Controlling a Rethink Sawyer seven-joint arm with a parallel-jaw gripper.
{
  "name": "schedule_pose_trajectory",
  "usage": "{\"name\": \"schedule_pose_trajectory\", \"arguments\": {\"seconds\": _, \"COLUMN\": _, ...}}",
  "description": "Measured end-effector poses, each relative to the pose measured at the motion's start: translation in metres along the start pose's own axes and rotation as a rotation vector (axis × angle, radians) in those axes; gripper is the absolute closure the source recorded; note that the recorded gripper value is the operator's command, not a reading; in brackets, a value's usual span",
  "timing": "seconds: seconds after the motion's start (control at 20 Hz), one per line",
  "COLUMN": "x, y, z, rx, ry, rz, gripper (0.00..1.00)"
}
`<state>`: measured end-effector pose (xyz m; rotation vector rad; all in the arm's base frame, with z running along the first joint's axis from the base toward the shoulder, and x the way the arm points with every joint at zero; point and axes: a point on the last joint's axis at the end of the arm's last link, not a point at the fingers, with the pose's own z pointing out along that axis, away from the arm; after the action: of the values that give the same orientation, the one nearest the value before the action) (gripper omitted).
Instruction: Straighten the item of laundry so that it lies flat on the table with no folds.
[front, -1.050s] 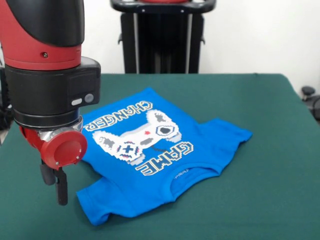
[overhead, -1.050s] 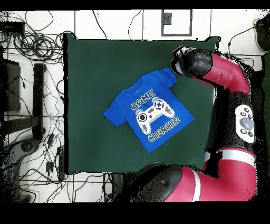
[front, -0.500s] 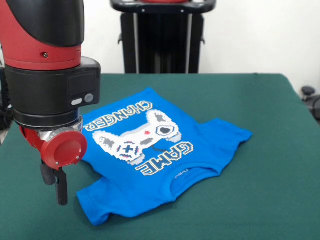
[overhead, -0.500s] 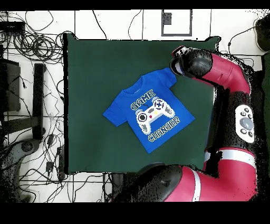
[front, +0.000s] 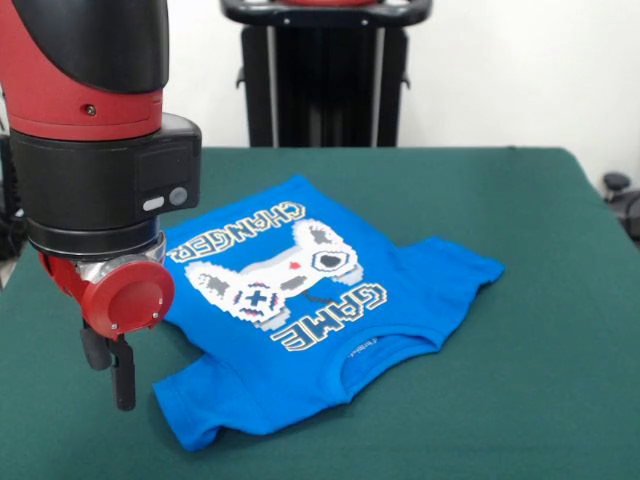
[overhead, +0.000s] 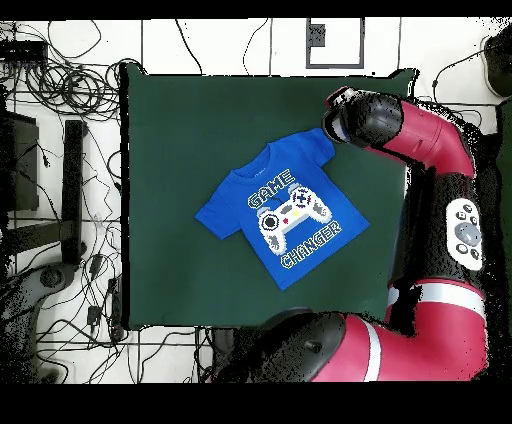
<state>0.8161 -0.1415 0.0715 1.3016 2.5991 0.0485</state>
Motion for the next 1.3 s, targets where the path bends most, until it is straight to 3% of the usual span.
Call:
{"name": "schedule_pose_trajectory", "arguments": {"seconds": 0.65, "x": 0.007, "y": -0.002, "z": -0.015, "rx": -0.004, "ry": 0.009, "rz": 0.005, "gripper": 0.0}}
{"name": "schedule_pose_trajectory", "arguments": {"seconds": 1.0, "x": 0.008, "y": 0.002, "z": -0.026, "rx": -0.029, "ry": 0.003, "rz": 0.025, "gripper": 0.0}}
{"name": "schedule_pose_trajectory", "arguments": {"seconds": 1.3, "x": 0.01, "y": 0.007, "z": -0.022, "rx": -0.054, "ry": -0.026, "rz": 0.025, "gripper": 0.0}}
